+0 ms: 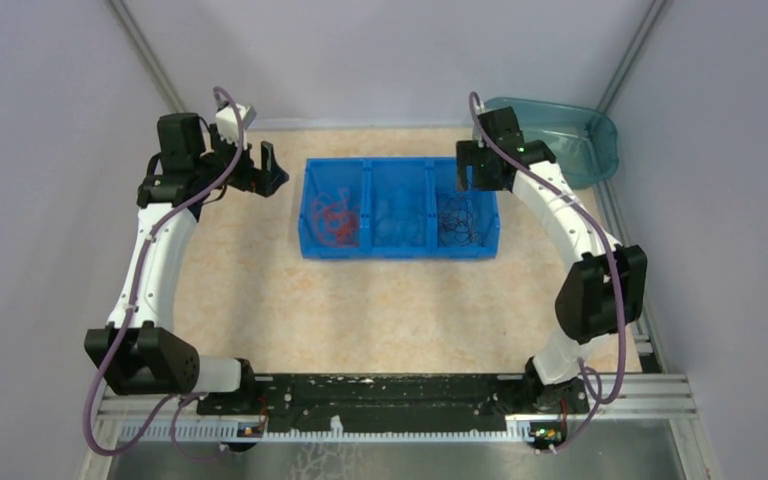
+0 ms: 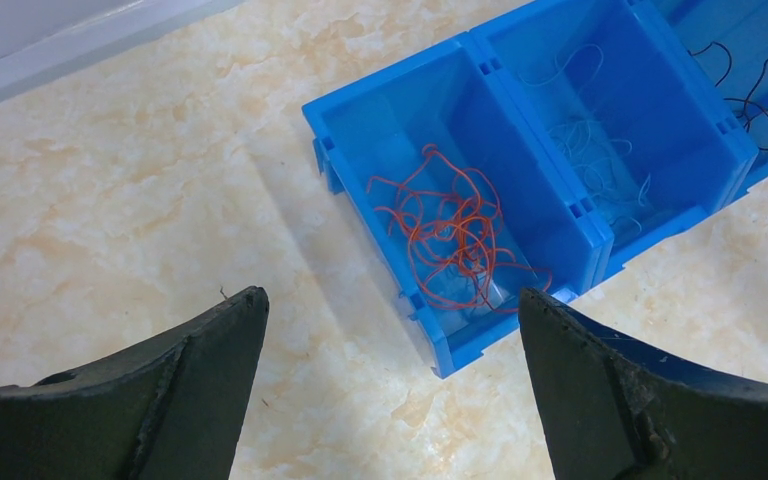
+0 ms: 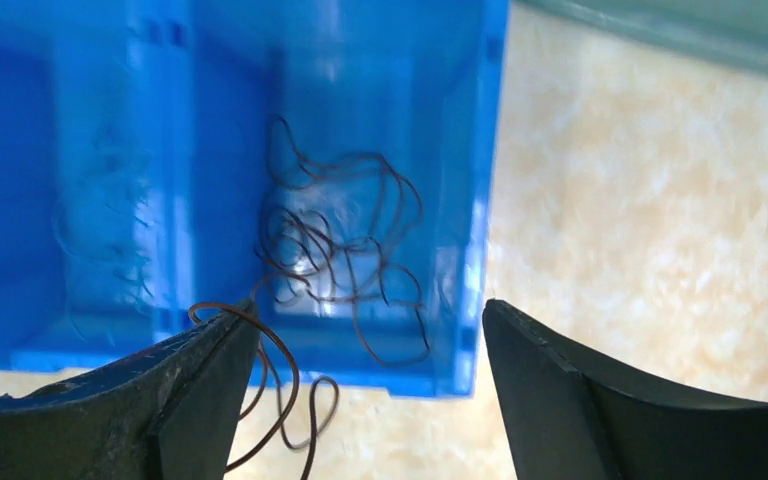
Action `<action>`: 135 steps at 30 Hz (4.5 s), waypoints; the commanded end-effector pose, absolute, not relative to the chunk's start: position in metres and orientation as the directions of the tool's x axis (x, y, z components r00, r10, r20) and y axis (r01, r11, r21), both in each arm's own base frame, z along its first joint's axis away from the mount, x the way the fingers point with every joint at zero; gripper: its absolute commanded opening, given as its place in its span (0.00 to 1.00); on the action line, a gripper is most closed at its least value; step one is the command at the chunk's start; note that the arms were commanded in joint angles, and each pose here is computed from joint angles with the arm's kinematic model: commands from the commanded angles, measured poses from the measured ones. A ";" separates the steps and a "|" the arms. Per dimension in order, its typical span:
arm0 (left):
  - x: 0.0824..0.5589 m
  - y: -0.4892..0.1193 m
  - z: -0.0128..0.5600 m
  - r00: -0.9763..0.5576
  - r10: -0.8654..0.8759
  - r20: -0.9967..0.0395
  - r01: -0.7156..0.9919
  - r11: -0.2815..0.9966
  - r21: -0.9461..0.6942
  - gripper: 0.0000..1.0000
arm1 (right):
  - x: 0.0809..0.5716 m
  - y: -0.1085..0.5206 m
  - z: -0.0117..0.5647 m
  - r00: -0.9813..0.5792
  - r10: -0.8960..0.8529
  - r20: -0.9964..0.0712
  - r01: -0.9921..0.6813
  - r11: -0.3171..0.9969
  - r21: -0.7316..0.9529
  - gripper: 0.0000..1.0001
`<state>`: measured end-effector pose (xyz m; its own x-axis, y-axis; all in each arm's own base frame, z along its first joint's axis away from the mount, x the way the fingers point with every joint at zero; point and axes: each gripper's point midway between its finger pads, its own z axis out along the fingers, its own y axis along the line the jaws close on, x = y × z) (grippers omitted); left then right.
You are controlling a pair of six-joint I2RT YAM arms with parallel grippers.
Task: Untangle the cables
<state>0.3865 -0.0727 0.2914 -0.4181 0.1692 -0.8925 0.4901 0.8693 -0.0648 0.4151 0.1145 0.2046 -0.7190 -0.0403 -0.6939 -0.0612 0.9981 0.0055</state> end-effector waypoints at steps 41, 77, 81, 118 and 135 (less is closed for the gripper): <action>0.306 -0.256 0.332 0.032 0.282 -0.959 0.951 0.286 0.116 1.00 | 0.353 0.136 0.319 -0.061 0.279 -0.958 -0.400 0.873 0.280 0.72; 0.374 -0.031 0.180 -0.266 0.068 -0.961 0.365 0.930 -0.035 1.00 | 0.280 -0.053 0.164 0.059 0.161 -0.985 0.532 0.830 0.168 0.99; 0.372 -0.026 0.148 -0.258 0.022 -0.966 0.323 0.944 -0.065 1.00 | 0.285 -0.064 0.144 0.036 0.160 -0.986 0.585 0.797 0.151 0.99; 0.350 -0.031 0.106 0.030 -0.011 -0.999 0.310 0.951 -0.001 1.00 | 0.342 -0.033 0.123 0.077 0.025 -0.997 0.289 0.956 0.047 0.99; 0.380 -0.033 0.089 -0.084 0.060 -0.995 0.224 0.974 0.040 1.00 | 0.355 -0.037 0.108 -0.019 0.048 -0.999 0.305 0.952 0.040 0.99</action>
<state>0.3779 -0.0360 0.0839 -0.1008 0.0480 -0.9937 0.2382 0.9710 0.0227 0.3474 -0.0367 0.0890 -0.0872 0.0479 -0.9950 0.3120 0.9499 0.0184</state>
